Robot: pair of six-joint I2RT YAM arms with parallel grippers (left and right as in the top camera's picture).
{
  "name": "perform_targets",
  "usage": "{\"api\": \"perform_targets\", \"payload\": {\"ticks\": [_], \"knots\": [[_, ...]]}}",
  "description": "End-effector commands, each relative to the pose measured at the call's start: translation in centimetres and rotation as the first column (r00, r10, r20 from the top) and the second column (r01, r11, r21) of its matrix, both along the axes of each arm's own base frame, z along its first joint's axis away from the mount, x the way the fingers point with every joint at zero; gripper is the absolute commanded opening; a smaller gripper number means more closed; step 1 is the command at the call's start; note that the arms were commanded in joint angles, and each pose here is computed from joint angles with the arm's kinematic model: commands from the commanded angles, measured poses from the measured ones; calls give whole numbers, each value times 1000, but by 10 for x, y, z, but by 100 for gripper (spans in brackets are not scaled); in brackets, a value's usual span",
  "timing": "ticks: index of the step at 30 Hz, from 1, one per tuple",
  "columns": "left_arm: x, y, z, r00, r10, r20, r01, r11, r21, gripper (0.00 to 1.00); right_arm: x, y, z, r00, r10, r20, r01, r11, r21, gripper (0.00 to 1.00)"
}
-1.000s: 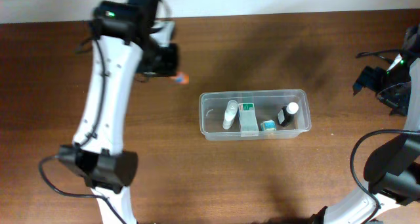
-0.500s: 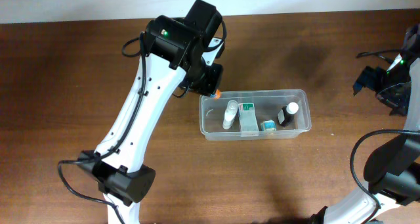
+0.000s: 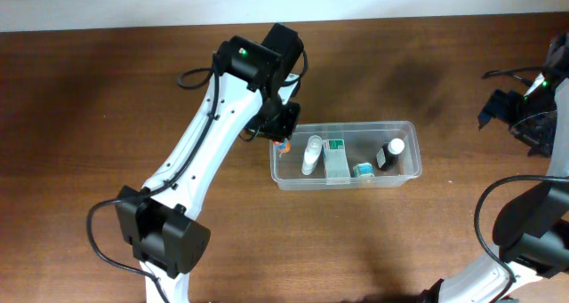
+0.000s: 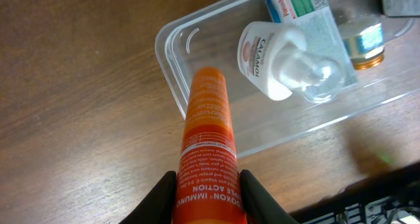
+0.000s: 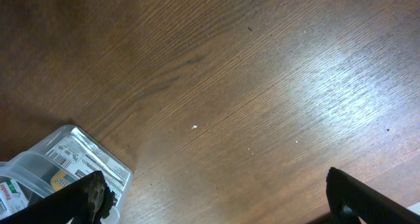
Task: Pack container
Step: 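Carry the orange tube into the container's left end and release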
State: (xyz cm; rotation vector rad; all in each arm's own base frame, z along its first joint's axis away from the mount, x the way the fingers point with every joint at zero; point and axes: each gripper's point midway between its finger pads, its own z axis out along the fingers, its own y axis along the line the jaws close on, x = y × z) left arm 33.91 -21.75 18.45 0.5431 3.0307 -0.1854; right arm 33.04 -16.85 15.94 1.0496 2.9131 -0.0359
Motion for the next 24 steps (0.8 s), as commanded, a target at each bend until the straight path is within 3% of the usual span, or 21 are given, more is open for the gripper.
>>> {"api": "perform_targets", "payload": {"ticks": [1, 11, 24], "knots": [[-1, 2, -9, 1000, 14, -15, -14, 1000, 8, 28, 0, -1, 0, 1000, -3, 2, 3, 1000, -2, 98], [8, -4, -35, 1000, 15, -6, -15, 1000, 2, 33, 0, -1, 0, 1000, -4, 1, 4, 1000, -2, 99], [19, -10, -34, 999, 15, 38, -14, 1000, -24, 39, 0, -1, 0, 1000, -4, 2, 4, 1000, -2, 98]]}}
